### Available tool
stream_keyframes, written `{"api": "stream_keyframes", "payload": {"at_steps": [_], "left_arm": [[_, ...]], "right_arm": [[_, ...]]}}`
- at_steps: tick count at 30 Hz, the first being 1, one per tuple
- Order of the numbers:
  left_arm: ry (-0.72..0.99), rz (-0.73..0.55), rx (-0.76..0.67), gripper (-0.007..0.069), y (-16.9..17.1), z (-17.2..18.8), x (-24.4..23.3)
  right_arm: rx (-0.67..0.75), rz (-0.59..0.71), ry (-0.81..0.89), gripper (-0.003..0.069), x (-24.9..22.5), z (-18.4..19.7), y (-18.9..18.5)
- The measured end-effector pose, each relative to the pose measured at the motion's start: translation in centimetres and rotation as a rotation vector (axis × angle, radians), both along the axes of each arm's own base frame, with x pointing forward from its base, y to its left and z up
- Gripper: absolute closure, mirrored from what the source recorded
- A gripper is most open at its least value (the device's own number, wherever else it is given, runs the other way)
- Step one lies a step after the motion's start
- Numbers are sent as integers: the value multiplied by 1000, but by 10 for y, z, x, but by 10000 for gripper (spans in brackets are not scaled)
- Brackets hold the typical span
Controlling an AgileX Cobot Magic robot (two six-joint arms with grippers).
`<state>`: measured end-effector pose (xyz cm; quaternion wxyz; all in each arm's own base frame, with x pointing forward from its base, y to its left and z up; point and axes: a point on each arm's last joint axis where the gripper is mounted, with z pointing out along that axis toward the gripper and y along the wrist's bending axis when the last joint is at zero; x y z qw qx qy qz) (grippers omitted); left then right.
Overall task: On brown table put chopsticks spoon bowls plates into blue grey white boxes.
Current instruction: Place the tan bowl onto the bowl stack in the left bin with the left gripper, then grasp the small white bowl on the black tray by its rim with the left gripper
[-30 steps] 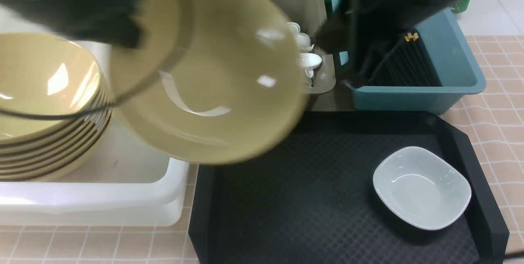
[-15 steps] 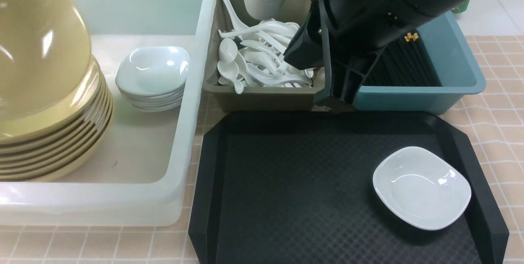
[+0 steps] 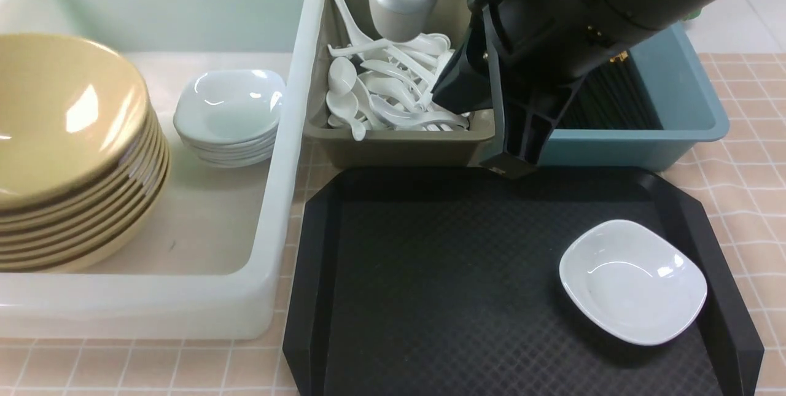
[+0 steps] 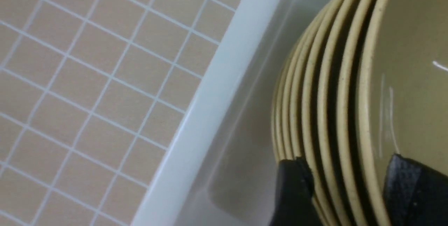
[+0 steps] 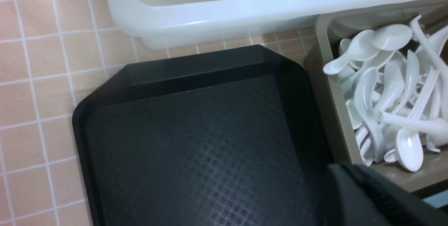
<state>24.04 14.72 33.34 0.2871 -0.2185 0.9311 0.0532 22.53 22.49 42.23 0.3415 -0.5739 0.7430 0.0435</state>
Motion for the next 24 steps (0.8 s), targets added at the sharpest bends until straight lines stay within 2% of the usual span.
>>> {"api": "stream_keyframes", "payload": {"at_steps": [2, 3, 4, 6, 9, 11, 13, 16, 20, 23, 24], "left_arm": [[22, 15, 29, 213, 0, 0, 0], [25, 14, 33, 204, 0, 0, 0], [30, 31, 46, 143, -1, 0, 0], [35, 34, 78, 69, -6, 7, -3], [-34, 9, 117, 25, -24, 35, -10], [-91, -27, 127, 22, -38, 51, -12], [-207, -140, 100, 27, -74, 76, -17], [-262, -360, 14, 48, -125, 84, -16], [-198, -651, -84, 76, -195, 65, 4], [-114, -810, -111, 81, -247, 36, 29], [-103, -809, -113, 81, -248, 33, 32]], "right_arm": [[-1, 1, 0, 620, 0, 0, 0], [-1, 1, 0, 620, 0, 0, 0], [-4, 3, 0, 620, 0, 0, 0], [-6, 3, 3, 619, 0, 0, 0], [-13, 0, -4, 616, 0, 0, -1], [-12, -4, -12, 615, 1, 0, -1], [6, -23, -25, 614, 4, 1, -2], [20, -94, -21, 612, 12, 2, -10], [-7, -270, 47, 612, 32, -2, -43], [-30, -415, 110, 611, 45, -6, -73], [-28, -431, 117, 611, 46, -6, -75]]}}
